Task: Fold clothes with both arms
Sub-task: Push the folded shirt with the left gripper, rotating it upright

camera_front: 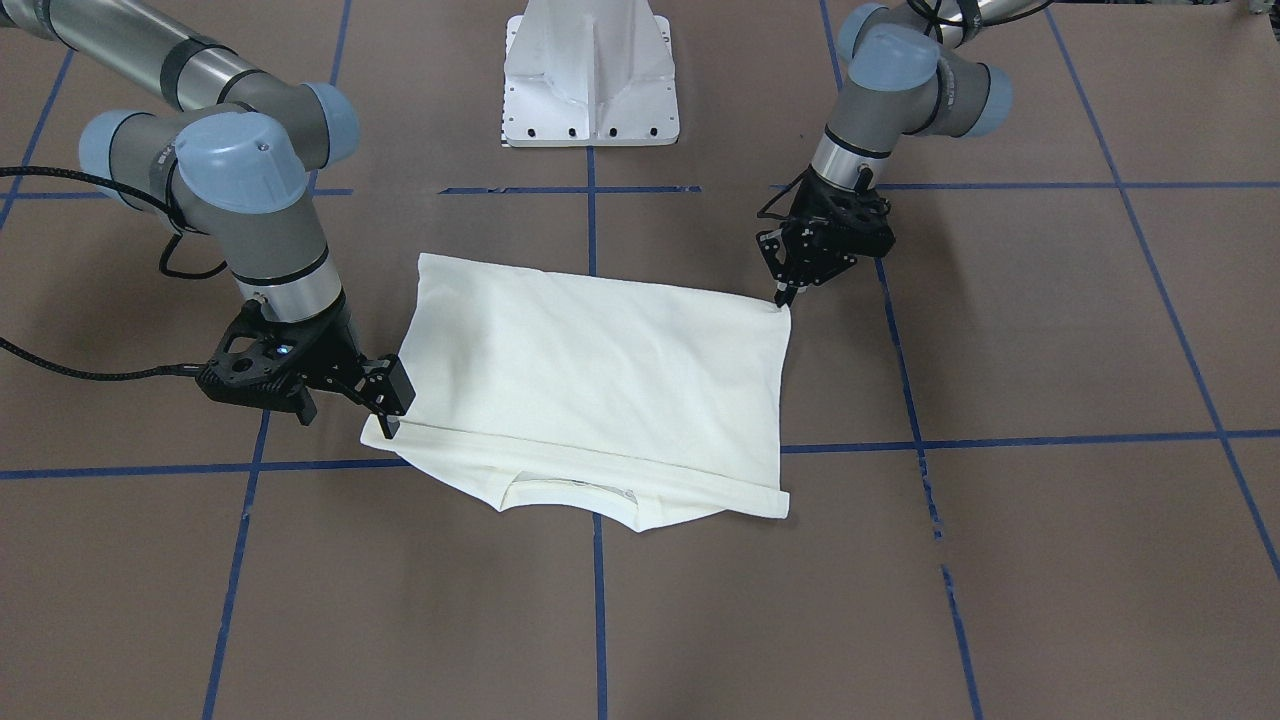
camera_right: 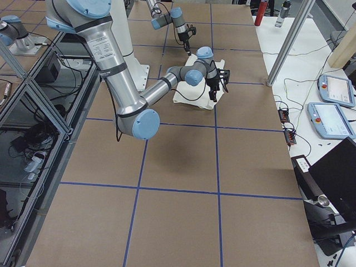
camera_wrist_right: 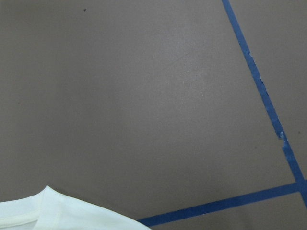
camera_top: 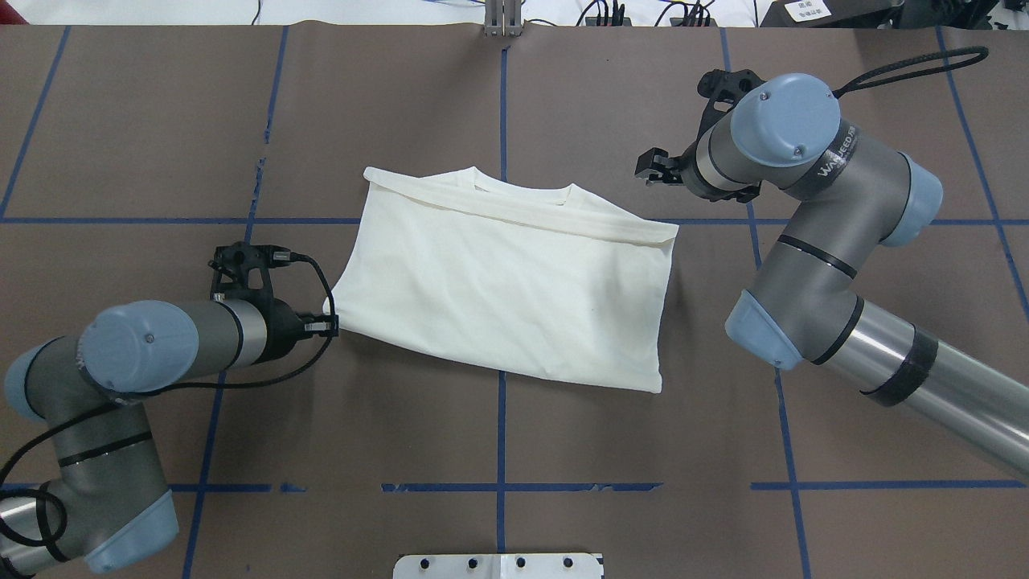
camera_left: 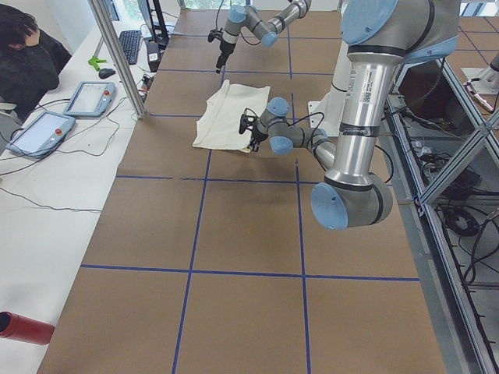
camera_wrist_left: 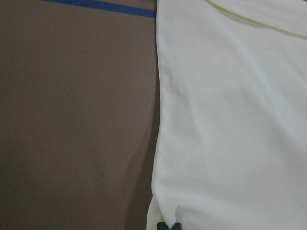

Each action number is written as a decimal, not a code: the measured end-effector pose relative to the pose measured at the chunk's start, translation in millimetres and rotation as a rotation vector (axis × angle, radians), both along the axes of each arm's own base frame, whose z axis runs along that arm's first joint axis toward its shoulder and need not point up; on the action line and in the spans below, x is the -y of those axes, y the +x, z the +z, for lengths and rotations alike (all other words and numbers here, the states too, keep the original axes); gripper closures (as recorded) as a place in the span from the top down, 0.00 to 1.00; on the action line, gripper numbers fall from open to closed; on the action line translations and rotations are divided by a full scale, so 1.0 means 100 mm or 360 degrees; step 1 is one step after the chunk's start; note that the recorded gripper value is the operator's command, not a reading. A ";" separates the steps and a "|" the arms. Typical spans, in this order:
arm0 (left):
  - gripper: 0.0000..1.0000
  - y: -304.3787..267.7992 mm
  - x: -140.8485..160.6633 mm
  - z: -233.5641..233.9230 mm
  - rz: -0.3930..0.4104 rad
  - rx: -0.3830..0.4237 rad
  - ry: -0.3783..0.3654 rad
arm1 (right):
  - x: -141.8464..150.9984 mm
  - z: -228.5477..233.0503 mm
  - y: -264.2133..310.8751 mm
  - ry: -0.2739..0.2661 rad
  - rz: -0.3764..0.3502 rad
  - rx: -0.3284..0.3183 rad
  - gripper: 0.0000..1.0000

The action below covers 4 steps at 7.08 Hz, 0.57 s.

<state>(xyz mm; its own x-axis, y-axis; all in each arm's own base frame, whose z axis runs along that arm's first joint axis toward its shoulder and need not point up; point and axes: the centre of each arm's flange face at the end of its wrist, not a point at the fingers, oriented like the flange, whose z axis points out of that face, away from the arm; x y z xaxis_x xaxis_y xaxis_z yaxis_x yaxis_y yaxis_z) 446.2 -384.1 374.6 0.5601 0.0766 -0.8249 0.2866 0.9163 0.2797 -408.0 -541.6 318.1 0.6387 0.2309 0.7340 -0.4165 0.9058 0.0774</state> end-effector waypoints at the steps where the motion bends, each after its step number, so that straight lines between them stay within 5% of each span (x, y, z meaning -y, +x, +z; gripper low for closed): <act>1: 0.00 -0.14 0.29 0.17 -0.0036 0.0087 0.0048 | 0.00 0.00 0.00 0.0000 0.0000 0.0001 1.00; 4: 0.00 -0.33 1.42 0.33 -0.0166 0.0286 0.0150 | -0.02 -0.07 0.02 0.0015 0.0000 0.0016 1.00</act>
